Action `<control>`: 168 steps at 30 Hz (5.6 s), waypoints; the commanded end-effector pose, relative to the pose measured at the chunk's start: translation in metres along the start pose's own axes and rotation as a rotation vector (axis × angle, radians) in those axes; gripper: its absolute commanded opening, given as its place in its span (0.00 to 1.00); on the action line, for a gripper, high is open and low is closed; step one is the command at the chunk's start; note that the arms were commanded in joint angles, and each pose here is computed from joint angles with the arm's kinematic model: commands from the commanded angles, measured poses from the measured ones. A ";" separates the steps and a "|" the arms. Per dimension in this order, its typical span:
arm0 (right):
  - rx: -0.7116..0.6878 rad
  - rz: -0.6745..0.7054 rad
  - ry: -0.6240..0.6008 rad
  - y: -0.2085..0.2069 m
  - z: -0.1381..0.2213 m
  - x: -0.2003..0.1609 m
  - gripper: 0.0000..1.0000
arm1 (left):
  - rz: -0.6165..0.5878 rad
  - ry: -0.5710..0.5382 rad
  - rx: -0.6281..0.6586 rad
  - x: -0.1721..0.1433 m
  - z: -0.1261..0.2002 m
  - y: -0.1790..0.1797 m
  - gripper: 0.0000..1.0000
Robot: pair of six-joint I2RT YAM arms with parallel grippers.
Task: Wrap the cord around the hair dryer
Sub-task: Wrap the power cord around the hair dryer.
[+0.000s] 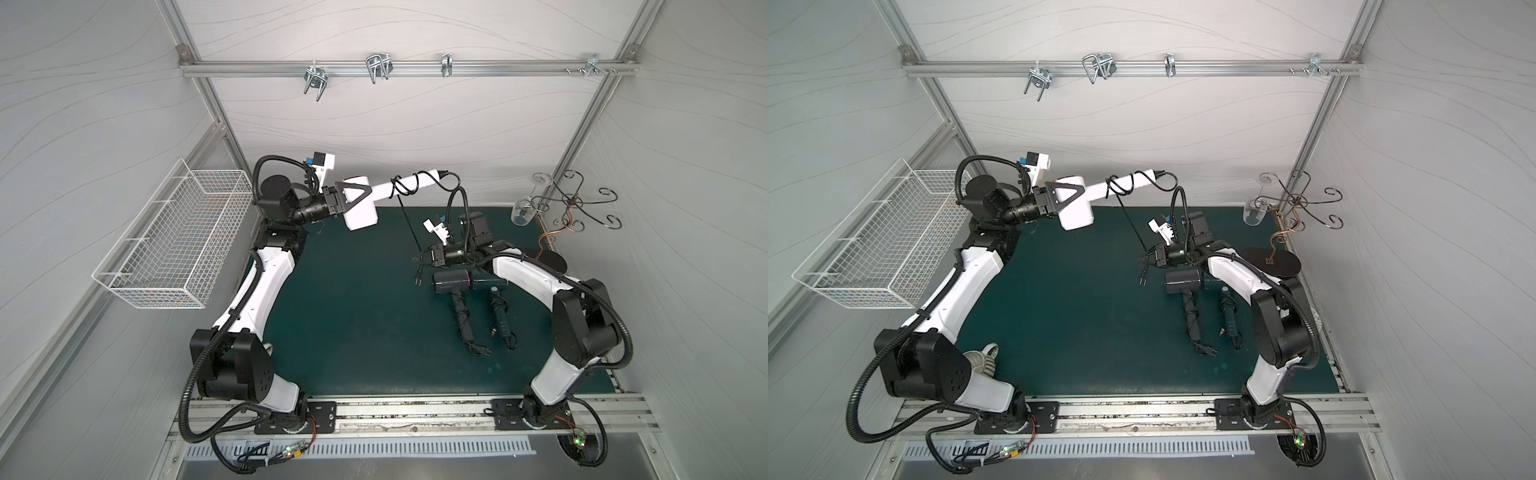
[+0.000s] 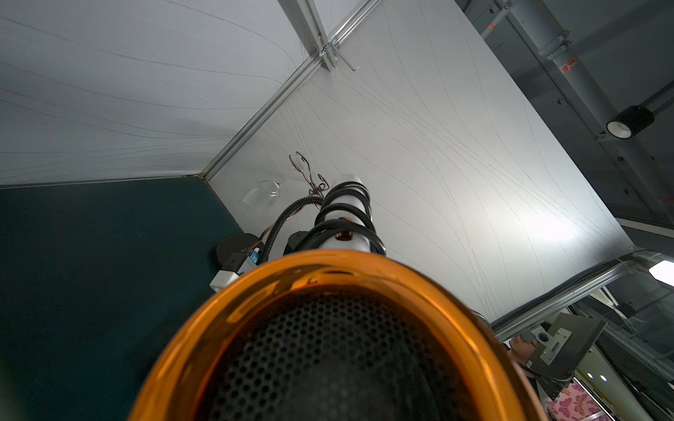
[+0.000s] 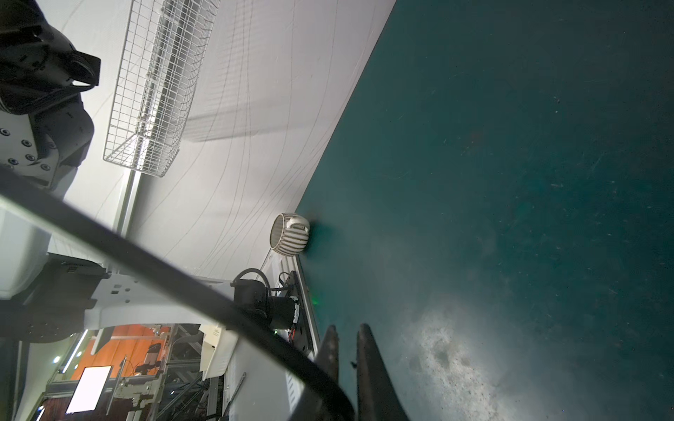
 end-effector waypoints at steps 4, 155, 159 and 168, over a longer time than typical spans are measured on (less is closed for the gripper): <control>-0.048 -0.077 0.023 -0.005 0.001 -0.019 0.06 | -0.264 -0.147 -0.063 0.036 0.019 -0.063 0.00; -0.149 -0.344 0.045 0.033 0.022 -0.029 0.00 | -0.186 0.072 0.489 -0.068 0.020 0.045 0.00; -0.201 -0.289 0.062 0.048 0.015 -0.033 0.00 | -0.241 0.132 0.591 -0.081 0.018 0.048 0.00; -0.304 -0.192 0.088 0.063 0.018 -0.032 0.00 | -0.320 0.240 0.763 -0.109 0.024 0.063 0.00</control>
Point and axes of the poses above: each gripper's point midway between its finger pads, its own z axis back along the fingers, its own y axis along the line the jaws close on, x = y × z, the point moved 4 cm from there along z, back along the fingers, and after that the axes turned 1 degree about z, right-handed, at the moved point
